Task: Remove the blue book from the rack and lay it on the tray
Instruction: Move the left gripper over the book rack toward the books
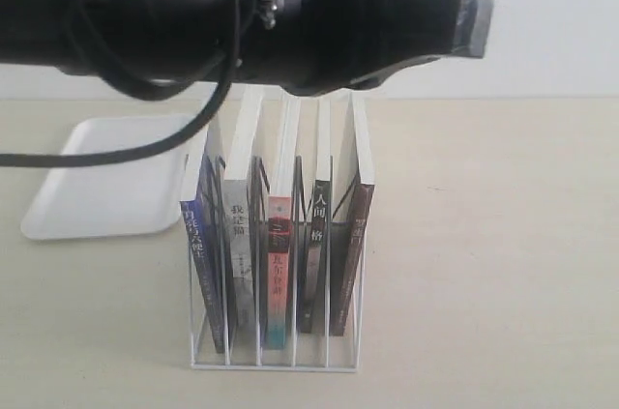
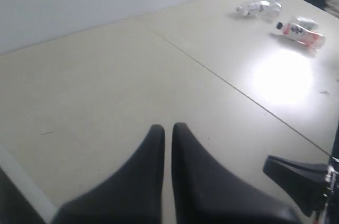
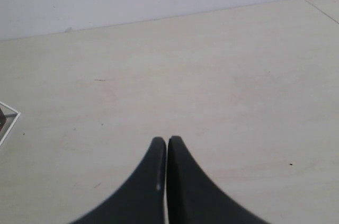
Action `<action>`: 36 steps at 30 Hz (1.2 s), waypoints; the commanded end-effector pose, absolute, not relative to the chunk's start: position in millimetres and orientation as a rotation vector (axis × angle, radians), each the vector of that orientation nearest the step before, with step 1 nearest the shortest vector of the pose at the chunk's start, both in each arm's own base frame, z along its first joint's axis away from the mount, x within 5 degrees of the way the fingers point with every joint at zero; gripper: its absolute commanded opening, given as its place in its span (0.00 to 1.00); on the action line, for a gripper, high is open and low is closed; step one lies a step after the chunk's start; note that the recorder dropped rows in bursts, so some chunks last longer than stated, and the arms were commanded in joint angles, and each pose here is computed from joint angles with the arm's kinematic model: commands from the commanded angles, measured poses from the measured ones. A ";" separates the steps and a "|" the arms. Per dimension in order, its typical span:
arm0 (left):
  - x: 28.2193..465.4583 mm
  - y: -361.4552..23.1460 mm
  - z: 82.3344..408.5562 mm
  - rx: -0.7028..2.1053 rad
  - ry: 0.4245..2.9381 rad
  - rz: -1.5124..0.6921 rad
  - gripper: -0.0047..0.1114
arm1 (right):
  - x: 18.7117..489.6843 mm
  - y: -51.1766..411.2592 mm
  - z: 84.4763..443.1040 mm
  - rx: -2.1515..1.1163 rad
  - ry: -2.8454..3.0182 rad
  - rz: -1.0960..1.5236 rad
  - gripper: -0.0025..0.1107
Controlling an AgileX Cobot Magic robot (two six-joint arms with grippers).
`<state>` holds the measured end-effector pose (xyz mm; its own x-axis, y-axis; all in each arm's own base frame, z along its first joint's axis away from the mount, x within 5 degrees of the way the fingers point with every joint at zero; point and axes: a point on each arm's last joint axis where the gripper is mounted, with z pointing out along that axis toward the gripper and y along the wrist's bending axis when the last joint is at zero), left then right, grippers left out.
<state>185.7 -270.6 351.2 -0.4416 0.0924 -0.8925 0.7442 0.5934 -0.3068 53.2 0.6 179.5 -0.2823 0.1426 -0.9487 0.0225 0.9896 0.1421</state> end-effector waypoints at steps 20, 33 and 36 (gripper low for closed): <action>189.7 -272.4 329.4 0.796 2.022 -0.779 0.08 | 53.3 0.5 181.5 0.113 1.833 0.111 0.02; 191.5 -271.0 323.9 0.802 2.009 -0.712 0.08 | 53.3 0.5 181.5 0.113 1.833 0.111 0.02; 195.6 -271.2 327.5 0.562 2.044 -0.819 0.08 | 53.3 0.5 181.5 0.113 1.833 0.111 0.02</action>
<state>194.2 -269.4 324.9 -0.4818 0.2246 -0.8470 0.7153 0.6592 -0.2321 53.4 0.6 180.0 -0.2771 0.1427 -0.9502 0.0216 0.9896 0.1424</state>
